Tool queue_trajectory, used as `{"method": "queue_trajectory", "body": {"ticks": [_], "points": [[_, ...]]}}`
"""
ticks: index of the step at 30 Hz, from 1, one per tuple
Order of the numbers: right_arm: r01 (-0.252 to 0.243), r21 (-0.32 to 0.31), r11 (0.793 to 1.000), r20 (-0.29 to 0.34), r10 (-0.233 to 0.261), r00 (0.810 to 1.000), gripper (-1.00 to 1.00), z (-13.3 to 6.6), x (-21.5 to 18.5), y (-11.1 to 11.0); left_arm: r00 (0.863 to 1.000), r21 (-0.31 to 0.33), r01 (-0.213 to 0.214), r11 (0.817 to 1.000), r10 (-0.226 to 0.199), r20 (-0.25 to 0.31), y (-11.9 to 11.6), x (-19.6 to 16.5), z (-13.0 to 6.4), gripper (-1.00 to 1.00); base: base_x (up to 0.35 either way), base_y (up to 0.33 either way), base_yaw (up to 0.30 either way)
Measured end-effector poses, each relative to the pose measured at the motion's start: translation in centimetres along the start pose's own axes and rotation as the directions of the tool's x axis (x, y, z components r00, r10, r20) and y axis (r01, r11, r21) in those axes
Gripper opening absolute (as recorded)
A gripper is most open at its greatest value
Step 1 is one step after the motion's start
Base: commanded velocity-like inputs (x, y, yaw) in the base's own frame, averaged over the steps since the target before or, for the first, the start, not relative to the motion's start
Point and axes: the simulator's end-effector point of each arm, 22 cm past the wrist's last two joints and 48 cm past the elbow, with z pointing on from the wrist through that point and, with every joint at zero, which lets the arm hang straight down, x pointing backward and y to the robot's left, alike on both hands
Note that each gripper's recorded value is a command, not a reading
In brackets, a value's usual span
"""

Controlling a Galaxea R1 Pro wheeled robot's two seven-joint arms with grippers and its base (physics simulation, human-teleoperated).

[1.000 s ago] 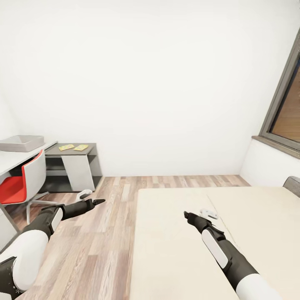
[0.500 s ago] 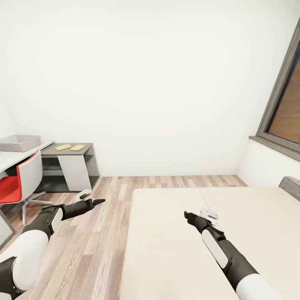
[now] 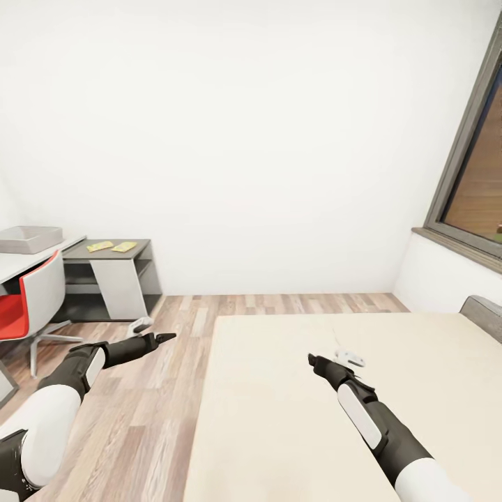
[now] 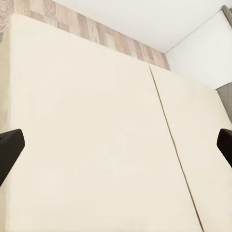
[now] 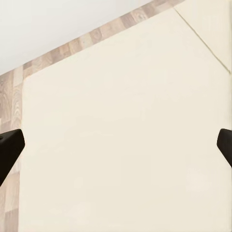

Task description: Put all the toys in the child's room - the three board games (two on the bed and one on the table), the two jigsaw puzzles on the table, and the tennis ball on the table - inside the toy box on the table in the child's room.

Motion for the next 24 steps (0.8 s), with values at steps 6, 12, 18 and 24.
{"method": "queue_trajectory", "body": {"ticks": [6,12,18,24], "points": [[0.000,0.000,1.000,0.000,0.000,1.000,1.00,0.00,-0.03,0.01,1.000,0.001,0.000,1.000,0.000,0.000,-0.04,0.01,0.02,1.00,0.000,-0.160,0.000],[0.000,0.000,1.000,0.000,0.000,1.000,1.00,0.00,-0.01,0.01,1.000,0.002,0.000,1.000,0.000,0.000,-0.05,-0.01,0.00,1.00,0.000,-0.135,0.000],[0.000,0.000,1.000,0.000,0.000,1.000,1.00,0.01,-0.01,0.01,1.000,0.003,-0.001,1.000,0.001,0.001,-0.05,-0.03,-0.02,1.00,0.000,-0.038,0.000],[0.000,0.000,1.000,0.000,0.000,1.000,1.00,0.01,0.00,-0.01,1.000,0.002,-0.001,1.000,0.001,0.001,-0.04,-0.03,-0.02,1.00,0.000,-0.007,0.000]]}}
